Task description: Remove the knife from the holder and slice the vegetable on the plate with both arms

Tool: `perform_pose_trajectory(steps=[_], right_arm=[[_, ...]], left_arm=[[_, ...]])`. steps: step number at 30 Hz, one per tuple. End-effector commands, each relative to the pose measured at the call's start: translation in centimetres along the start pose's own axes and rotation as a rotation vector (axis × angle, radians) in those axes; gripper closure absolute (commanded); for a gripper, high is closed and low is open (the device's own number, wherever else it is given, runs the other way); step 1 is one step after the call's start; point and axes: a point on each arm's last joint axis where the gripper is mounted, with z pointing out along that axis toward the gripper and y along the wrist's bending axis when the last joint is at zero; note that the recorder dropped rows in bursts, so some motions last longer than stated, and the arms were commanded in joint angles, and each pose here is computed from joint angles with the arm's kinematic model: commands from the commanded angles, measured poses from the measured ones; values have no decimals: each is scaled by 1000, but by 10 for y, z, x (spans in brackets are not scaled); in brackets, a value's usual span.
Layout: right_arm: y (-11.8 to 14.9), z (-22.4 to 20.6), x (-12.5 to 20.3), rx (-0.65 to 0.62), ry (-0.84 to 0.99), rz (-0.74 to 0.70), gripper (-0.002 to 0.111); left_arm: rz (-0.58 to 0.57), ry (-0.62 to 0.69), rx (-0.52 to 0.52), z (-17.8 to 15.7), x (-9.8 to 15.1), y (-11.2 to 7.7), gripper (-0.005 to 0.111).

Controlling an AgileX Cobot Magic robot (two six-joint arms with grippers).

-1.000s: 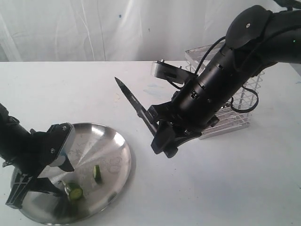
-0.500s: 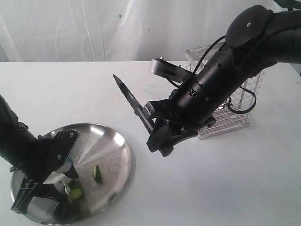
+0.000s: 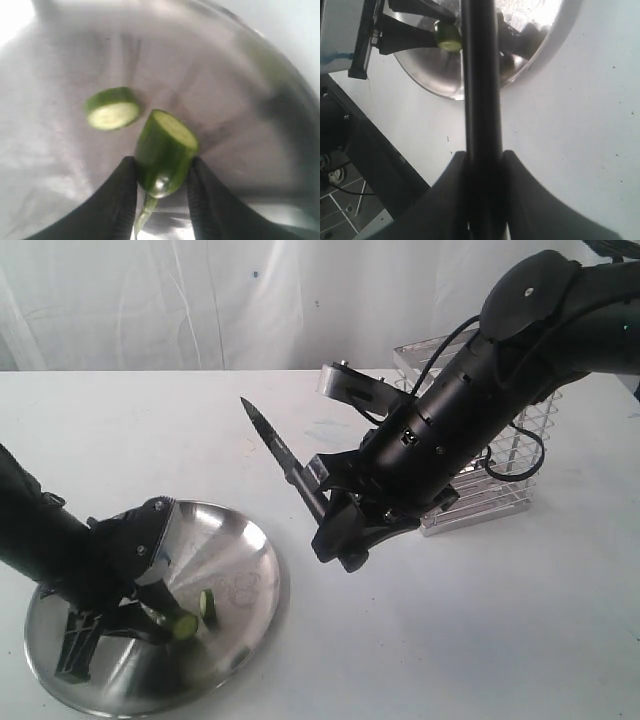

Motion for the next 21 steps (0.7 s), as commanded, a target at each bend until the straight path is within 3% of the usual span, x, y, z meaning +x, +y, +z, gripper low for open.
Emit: perform_pose_trajectory(steps=[1,3,8,13,21], right_arm=[[1,-4,0,-8,-17,-5,108],[1,-4,0,-6,-22,0,108],[-1,-4,-3,9,-58,20,108],[-1,-4,-4,14,-68,22,108],[-1,-4,-4,14,-68,26,108]], left_arm=[[-206,2,-194,-9,-3,14,107],[-273,24,-250,-11,1,18,107],[-238,59,-265,-11,4,19,107],[-345,67,-318,-13,6,23,107],[-483,46,-221,-10,4,14,107]])
